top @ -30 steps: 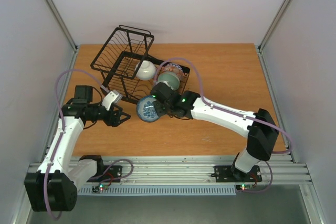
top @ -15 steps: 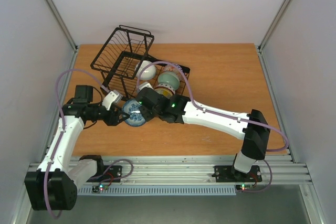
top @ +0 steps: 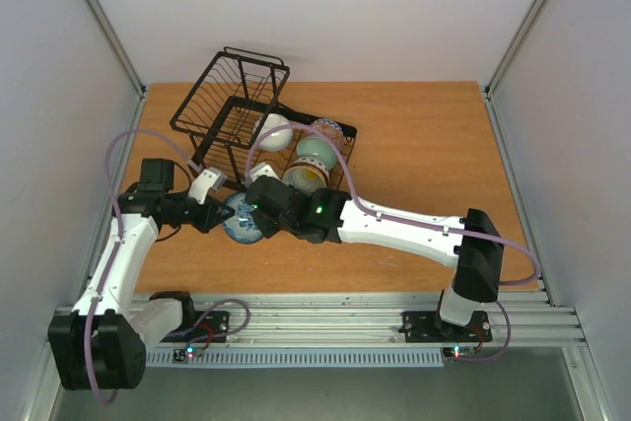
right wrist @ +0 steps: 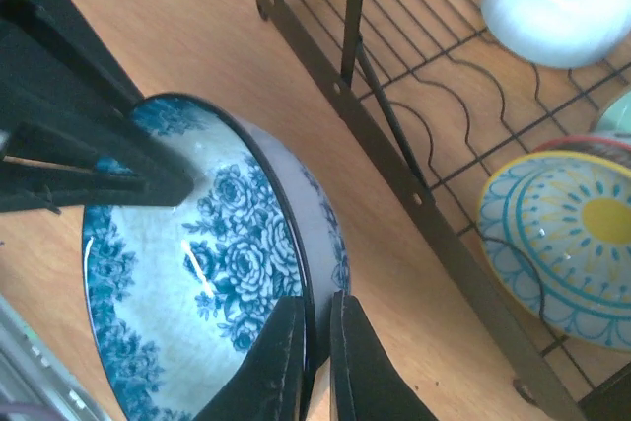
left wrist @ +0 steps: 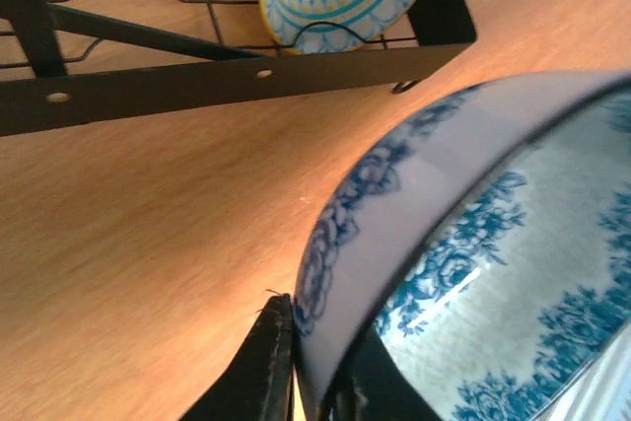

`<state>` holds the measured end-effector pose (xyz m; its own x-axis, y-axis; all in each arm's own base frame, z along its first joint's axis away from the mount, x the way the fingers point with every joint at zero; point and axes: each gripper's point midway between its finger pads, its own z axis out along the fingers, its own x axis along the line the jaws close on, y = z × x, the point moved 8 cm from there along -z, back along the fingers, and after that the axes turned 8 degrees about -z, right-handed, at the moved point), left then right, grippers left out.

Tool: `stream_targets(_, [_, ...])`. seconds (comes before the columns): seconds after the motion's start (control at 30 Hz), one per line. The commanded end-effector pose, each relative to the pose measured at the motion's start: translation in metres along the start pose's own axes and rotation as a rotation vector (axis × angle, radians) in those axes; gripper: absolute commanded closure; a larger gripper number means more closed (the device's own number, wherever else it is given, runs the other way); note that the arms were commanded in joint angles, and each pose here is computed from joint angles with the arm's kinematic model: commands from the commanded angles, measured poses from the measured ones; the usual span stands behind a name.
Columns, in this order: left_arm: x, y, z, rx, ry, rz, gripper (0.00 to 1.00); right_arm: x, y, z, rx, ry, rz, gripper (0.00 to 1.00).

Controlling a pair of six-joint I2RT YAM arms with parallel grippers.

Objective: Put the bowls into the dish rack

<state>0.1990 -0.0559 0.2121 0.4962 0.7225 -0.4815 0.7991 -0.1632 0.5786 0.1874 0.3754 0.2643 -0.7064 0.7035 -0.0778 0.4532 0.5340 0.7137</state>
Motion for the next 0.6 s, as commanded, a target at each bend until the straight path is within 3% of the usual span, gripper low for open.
stream_targets(0.0, [-0.012,0.008,-0.004,-0.034,-0.076,0.105,0.99,0.005,0.016,-0.009,-0.105,0.053,-0.015,0.99])
stream_targets(0.13, [-0.013,0.008,-0.005,-0.034,-0.071,0.107,0.99,0.003,0.013,-0.016,-0.142,0.074,-0.02,0.94])
stream_targets(0.3, [-0.014,0.008,-0.006,-0.039,-0.073,0.111,0.99,-0.005,0.003,-0.037,-0.215,0.138,-0.013,0.4])
stream_targets(0.43, [-0.017,0.008,-0.007,-0.036,-0.094,0.115,0.99,-0.007,-0.013,-0.047,-0.266,0.288,-0.002,0.19])
stream_targets(0.57, [-0.02,0.007,-0.008,-0.034,-0.12,0.131,1.0,-0.014,-0.026,-0.047,-0.276,0.472,0.066,0.11])
